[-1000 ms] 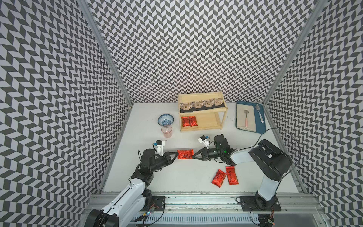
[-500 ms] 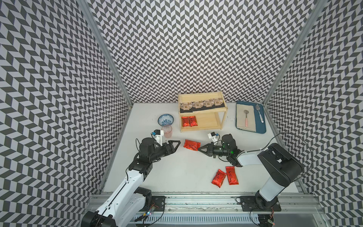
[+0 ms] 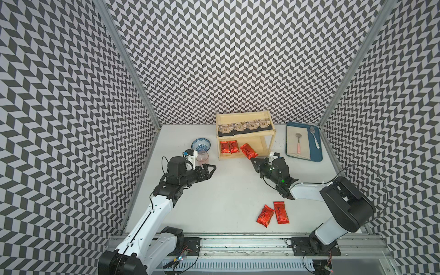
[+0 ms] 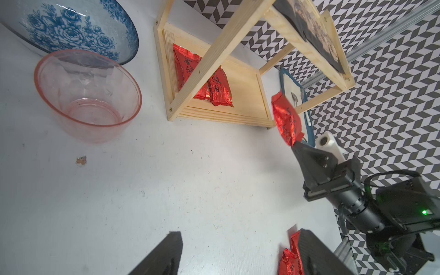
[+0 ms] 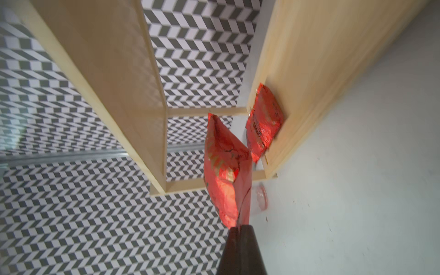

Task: Place the tea bags on the shelf by color
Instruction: Place the tea bag on the shelf, then pick up the tea bag from the center of the board.

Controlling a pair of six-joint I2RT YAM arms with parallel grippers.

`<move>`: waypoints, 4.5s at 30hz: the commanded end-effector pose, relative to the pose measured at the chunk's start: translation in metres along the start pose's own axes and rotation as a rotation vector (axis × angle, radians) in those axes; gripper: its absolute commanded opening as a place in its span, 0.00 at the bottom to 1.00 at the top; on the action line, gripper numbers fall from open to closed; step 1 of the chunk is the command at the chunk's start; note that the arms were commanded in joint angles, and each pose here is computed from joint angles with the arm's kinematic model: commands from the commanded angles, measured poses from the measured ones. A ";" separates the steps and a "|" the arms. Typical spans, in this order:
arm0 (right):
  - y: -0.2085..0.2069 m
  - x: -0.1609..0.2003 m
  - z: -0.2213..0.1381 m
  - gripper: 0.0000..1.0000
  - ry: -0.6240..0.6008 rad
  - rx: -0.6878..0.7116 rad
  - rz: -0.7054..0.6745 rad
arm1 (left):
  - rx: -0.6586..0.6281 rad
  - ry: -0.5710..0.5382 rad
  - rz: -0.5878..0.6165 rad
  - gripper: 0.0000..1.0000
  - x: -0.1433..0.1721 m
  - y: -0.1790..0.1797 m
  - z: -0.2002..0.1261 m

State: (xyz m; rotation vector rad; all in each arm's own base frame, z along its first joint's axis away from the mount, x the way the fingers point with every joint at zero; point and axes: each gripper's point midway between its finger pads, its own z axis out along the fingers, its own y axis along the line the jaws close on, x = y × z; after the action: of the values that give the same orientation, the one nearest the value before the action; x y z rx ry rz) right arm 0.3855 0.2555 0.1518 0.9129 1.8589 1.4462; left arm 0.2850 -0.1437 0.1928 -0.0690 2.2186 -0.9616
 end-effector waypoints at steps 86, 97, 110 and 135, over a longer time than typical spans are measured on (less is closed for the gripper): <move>-0.026 0.045 0.001 0.49 0.187 0.220 -0.550 | -0.026 0.094 -0.020 0.75 0.020 0.005 0.032; -0.084 0.046 -0.117 0.50 0.263 0.560 -0.919 | -0.081 0.173 0.078 0.73 0.045 -0.023 0.083; -0.116 0.101 -0.206 0.74 0.494 0.577 -0.926 | -0.064 0.213 0.064 0.74 0.063 -0.024 0.091; -0.165 0.118 -0.213 0.84 0.517 0.720 -0.835 | -0.121 0.197 0.083 0.79 0.060 -0.011 0.083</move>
State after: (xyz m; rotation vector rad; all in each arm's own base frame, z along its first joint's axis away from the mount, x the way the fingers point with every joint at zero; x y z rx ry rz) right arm 0.1122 0.1972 0.0273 -0.0827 2.7960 0.4672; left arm 0.2916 -0.2276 0.1247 0.0513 2.4472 -0.8488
